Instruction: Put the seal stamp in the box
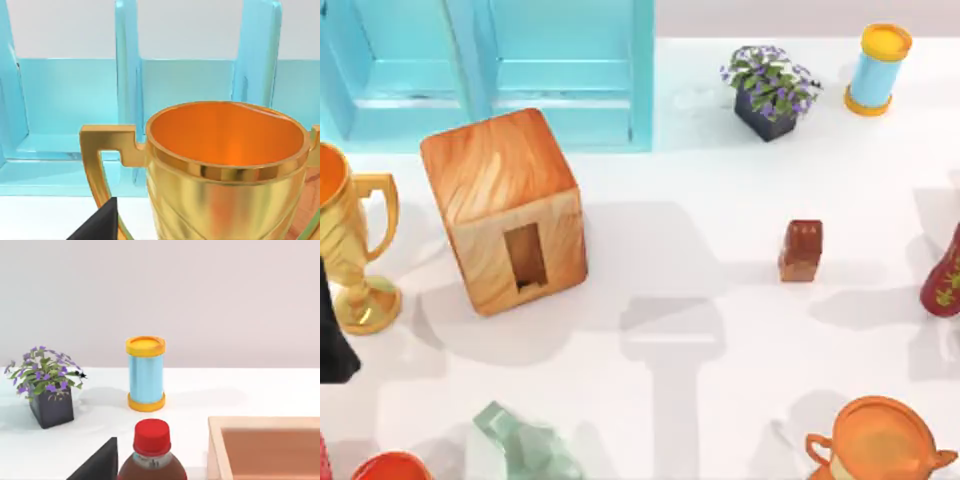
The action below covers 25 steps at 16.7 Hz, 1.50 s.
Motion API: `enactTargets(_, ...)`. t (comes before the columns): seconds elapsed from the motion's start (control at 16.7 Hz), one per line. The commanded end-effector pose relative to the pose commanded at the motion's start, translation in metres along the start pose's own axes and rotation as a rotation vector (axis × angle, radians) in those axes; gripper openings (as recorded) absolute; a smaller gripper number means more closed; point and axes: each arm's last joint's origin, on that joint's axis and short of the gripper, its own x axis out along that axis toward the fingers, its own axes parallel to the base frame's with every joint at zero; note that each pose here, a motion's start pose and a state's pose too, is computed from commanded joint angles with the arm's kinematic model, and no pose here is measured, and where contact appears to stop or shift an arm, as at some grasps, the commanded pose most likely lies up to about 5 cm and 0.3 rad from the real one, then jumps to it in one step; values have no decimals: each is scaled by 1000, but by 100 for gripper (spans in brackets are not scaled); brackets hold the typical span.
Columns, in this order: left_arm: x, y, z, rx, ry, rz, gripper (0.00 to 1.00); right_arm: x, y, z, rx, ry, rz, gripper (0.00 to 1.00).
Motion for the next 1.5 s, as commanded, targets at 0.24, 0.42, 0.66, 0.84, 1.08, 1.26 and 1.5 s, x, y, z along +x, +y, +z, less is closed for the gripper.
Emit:
enactTargets(0.24,0,0,0,0,0,0,100,0,0,2,3,37,1,100)
enactTargets(0.42,0,0,0,0,0,0,100,3,1,15,19,173,2,100)
enactTargets(0.66,0,0,0,0,0,0,100,18,3,56,62,423,-2,100)
enactTargets(0.84,0,0,0,0,0,0,100,46,8,100,104,604,-3,100)
enactTargets(1.08,0,0,0,0,0,0,100,108,24,154,156,811,1,100)
enactTargets(1.26,0,0,0,0,0,0,100,167,47,174,179,954,9,100)
enactTargets(1.5,0,0,0,0,0,0,100,239,95,152,159,1185,15,100)
